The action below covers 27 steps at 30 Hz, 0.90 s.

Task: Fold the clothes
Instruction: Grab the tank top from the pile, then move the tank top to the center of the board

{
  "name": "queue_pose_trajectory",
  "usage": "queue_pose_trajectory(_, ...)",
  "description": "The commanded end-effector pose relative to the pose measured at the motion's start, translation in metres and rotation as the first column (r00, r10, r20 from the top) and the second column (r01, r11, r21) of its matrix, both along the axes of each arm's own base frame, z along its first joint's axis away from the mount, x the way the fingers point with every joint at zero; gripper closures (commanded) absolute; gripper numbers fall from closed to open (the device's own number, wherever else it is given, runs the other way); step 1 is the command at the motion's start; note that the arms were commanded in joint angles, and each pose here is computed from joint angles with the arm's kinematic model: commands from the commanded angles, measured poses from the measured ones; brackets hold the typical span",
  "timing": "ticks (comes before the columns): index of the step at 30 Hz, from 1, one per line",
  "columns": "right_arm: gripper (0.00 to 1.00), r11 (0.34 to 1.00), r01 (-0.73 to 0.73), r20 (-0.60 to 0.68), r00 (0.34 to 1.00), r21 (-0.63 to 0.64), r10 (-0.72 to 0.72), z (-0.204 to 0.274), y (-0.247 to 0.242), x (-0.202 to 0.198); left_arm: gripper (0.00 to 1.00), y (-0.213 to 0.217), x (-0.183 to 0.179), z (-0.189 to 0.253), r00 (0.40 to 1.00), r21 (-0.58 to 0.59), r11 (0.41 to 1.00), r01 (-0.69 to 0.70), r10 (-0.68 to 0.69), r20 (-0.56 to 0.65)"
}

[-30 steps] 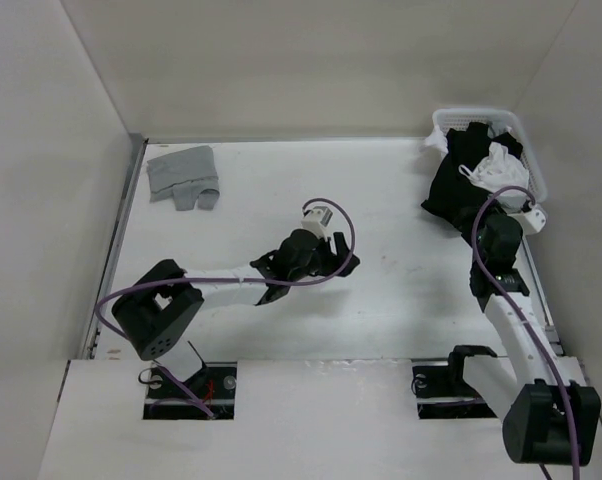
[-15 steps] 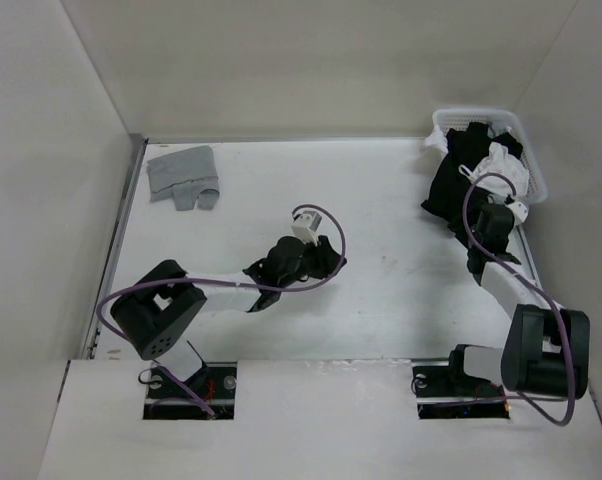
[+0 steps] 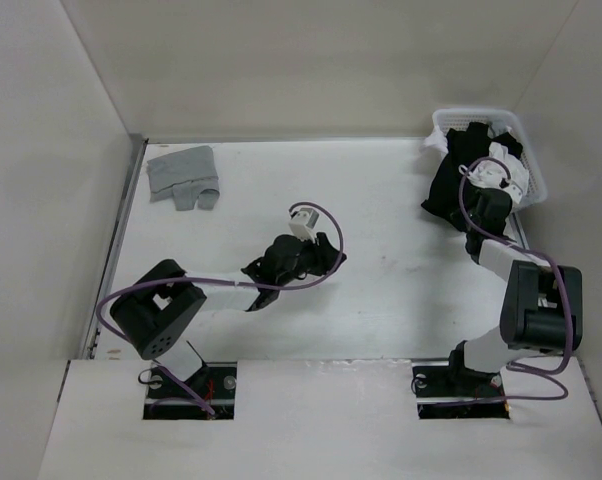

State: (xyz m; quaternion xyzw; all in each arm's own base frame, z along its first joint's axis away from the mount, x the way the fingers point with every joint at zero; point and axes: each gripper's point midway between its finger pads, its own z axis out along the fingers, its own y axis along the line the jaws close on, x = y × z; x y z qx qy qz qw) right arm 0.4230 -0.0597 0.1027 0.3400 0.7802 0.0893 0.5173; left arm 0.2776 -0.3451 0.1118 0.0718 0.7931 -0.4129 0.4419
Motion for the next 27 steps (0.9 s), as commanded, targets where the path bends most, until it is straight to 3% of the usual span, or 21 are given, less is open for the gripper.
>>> queue_pose_trajectory(1, 0.92, 1.0, -0.023, 0.165, 0.986, 0.005, 0.021, 0.041, -0.006, 0.026, 0.63, -0.001, 0.003, 0.023, 0.999, -0.063, 0.998, 0.006, -0.002, 0.054)
queue_pose_trajectory(4, 0.98, 0.999, -0.043, 0.252, 0.967, 0.028, 0.034, 0.065, 0.003, 0.02, 0.63, 0.002, 0.005, 0.023, 0.999, -0.063, 0.998, -0.002, 0.005, 0.054)
queue_pose_trajectory(10, 0.98, 0.983, -0.163, 0.606, 0.791, 0.085, 0.079, 0.222, 0.029, -0.016, 0.62, 0.01, 0.015, 0.021, 0.999, -0.073, 0.997, -0.036, 0.038, 0.038)
queue_pose_trajectory(11, 0.98, 0.973, -0.216, 0.68, 0.725, 0.079, 0.105, 0.269, 0.039, -0.025, 0.62, 0.012, 0.017, 0.02, 0.998, -0.081, 0.996, -0.048, 0.051, 0.027)
queue_pose_trajectory(14, 0.97, 0.955, -0.295, 0.778, 0.608, 0.037, 0.157, 0.342, 0.057, -0.04, 0.62, 0.017, 0.022, 0.02, 0.997, -0.092, 0.993, -0.069, 0.071, 0.014)
queue_pose_trajectory(16, 0.97, 0.913, -0.407, 0.856, 0.463, -0.027, 0.231, 0.415, 0.093, -0.064, 0.62, 0.028, 0.029, 0.023, 0.994, -0.113, 0.988, -0.107, 0.108, -0.001)
queue_pose_trajectory(18, 0.97, 0.885, -0.46, 0.885, 0.381, -0.07, 0.268, 0.451, 0.114, -0.079, 0.62, 0.037, 0.035, 0.026, 0.99, -0.129, 0.982, -0.139, 0.138, -0.01)
queue_pose_trajectory(21, 0.95, 0.777, -0.597, 0.919, 0.164, -0.197, 0.358, 0.524, 0.175, -0.124, 0.62, 0.063, 0.048, 0.036, 0.975, -0.179, 0.959, -0.221, 0.217, -0.045)
queue_pose_trajectory(25, 0.95, 0.663, -0.701, 0.919, 0.024, -0.265, 0.393, 0.567, 0.214, -0.146, 0.62, 0.094, 0.061, 0.047, 0.95, -0.228, 0.923, -0.311, 0.302, -0.078)
queue_pose_trajectory(26, 0.95, 0.652, -0.709, 0.919, 0.015, -0.268, 0.394, 0.569, 0.217, -0.148, 0.62, 0.103, 0.064, 0.05, 0.942, -0.237, 0.912, -0.335, 0.324, -0.085)
queue_pose_trajectory(27, 0.96, 0.597, -0.747, 0.914, -0.036, -0.292, 0.403, 0.576, 0.231, -0.158, 0.62, 0.117, 0.068, 0.053, 0.927, -0.249, 0.893, -0.375, 0.362, -0.097)
